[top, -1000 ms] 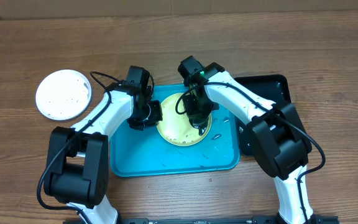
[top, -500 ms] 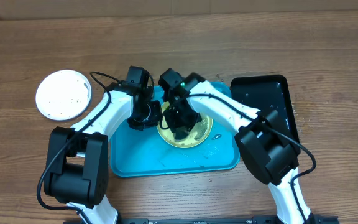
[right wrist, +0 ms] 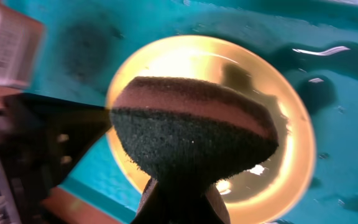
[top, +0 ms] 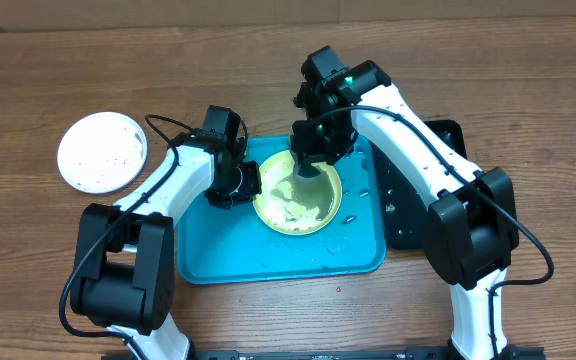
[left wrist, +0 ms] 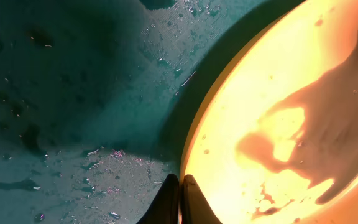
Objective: Clean dirty plates on tray and stack at the side
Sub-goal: 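Scrub the yellow plate with the sponge in the right gripper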
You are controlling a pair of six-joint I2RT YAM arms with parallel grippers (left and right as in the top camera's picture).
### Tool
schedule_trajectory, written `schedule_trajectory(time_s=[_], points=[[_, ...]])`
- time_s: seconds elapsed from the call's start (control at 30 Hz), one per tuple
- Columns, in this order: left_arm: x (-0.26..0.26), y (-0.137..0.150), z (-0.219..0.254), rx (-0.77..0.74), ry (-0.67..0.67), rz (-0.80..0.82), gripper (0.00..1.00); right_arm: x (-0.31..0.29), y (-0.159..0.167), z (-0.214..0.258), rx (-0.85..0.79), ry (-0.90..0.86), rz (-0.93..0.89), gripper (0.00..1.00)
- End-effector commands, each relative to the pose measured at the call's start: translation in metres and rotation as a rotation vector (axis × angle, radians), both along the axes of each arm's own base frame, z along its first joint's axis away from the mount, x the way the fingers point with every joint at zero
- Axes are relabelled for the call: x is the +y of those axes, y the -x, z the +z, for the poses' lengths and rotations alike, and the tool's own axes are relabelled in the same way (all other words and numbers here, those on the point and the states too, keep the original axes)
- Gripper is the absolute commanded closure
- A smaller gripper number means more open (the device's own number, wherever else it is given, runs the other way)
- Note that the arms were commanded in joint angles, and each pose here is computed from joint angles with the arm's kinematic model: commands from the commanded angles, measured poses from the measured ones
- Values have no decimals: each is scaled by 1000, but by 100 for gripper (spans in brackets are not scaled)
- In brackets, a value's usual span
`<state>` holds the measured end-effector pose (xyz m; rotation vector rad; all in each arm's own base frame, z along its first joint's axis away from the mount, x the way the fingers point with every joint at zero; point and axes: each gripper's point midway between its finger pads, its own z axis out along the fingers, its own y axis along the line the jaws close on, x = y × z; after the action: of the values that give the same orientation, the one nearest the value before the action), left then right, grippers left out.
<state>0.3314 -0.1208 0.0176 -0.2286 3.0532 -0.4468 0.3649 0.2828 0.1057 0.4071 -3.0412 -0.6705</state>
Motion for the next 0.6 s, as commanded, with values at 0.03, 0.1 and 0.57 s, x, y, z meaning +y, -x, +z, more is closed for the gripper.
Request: schedule_trajectory(time_s=[0.03,0.1,0.57], points=[[-4,-5,7,-22,17,-13,96,28,13,19,30,-182,44,96],[-4,-5,7,-23,17,-13,96,33,16,8,41,-190,40,96],[-4,-5,7,-23,17,-13,96,56,72,-65,102,-165,120,96]])
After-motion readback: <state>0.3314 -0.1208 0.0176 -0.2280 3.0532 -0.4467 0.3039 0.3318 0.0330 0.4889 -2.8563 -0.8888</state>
